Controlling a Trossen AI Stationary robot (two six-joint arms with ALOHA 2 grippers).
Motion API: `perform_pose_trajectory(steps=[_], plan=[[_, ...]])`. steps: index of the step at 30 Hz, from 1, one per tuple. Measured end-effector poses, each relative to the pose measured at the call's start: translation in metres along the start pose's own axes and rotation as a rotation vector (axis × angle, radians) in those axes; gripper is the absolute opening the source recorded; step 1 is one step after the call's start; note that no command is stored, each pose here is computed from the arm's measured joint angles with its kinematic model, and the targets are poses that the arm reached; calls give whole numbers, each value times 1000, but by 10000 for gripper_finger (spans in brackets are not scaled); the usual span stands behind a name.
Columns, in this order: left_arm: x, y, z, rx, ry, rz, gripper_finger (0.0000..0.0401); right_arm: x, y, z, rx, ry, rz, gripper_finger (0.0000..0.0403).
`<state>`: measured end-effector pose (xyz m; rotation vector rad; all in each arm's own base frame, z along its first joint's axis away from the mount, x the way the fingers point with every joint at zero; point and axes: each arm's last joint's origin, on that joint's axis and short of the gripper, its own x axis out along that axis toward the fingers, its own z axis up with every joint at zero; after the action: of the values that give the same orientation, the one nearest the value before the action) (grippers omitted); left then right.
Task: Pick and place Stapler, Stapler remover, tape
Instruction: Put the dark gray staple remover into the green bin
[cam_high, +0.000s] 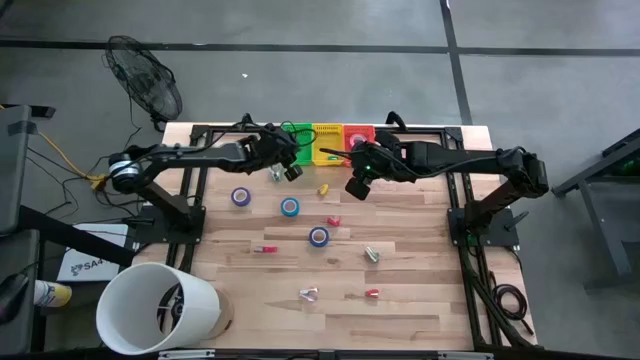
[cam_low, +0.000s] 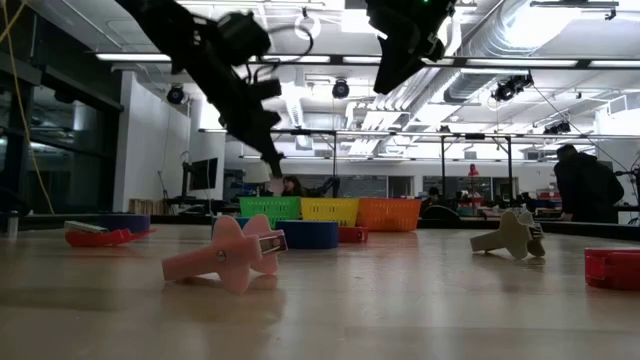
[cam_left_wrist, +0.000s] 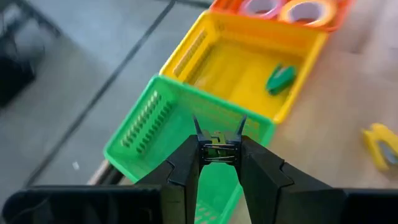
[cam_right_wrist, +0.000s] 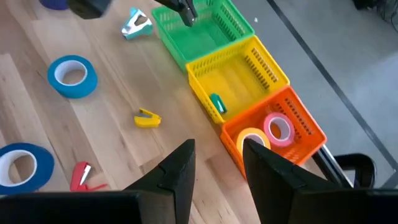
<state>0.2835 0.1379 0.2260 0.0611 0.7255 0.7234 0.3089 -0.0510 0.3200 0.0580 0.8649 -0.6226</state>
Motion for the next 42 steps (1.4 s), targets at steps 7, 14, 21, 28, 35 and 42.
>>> perform_pose_trajectory(steps=[7, 14, 21, 28, 35, 42], plan=[[27, 15, -14, -148, 84, 12, 90, 0, 0, -1, 5, 10, -2, 126], [33, 20, -17, -180, 93, -11, 91, 0, 0, -1, 13, 16, 2, 126], [33, 20, -17, -178, 92, -12, 129, 0, 0, -2, 9, 25, 4, 126], [33, 20, -17, -179, 90, -15, 201, 0, 0, -3, 8, 31, 22, 126], [33, 20, -14, -186, 69, -20, 224, 0, 1, -3, 8, 35, 40, 126], [33, 19, -14, -196, 69, -34, 225, 0, 2, -3, 18, 42, 67, 126]])
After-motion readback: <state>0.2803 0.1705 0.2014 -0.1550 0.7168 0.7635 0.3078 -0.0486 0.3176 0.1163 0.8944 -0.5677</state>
